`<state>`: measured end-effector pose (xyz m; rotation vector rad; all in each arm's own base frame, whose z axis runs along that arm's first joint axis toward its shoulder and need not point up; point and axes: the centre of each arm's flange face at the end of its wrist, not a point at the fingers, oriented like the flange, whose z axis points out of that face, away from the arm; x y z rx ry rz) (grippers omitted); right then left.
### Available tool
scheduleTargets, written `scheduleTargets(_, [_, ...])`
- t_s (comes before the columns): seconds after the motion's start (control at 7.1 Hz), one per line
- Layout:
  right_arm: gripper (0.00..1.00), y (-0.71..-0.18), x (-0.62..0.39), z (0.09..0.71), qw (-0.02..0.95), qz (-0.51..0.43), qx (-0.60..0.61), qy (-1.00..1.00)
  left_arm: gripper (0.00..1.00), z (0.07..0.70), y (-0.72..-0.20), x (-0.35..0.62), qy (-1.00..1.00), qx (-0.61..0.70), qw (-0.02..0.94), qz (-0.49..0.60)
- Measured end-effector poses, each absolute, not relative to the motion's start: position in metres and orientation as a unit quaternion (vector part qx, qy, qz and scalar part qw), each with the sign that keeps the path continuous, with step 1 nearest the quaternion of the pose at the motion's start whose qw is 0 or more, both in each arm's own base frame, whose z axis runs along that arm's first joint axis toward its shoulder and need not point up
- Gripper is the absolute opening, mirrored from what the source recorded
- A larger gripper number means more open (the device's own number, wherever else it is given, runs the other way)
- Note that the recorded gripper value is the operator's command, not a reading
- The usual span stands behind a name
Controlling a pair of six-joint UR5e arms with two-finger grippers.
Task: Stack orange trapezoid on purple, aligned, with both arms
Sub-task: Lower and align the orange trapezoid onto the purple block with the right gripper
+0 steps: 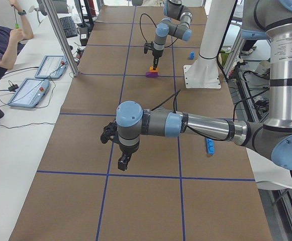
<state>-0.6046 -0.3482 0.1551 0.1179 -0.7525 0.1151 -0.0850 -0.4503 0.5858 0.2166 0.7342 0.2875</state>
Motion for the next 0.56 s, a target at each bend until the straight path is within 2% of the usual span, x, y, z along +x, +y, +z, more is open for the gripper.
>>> scheduleTargets(0.56, [0.00,-0.3460,-0.6079,0.1599,0.928,0.052,0.064,-0.363,1.00,0.5858,-0.4503,-0.0850,0.357,0.105,0.918,0.140])
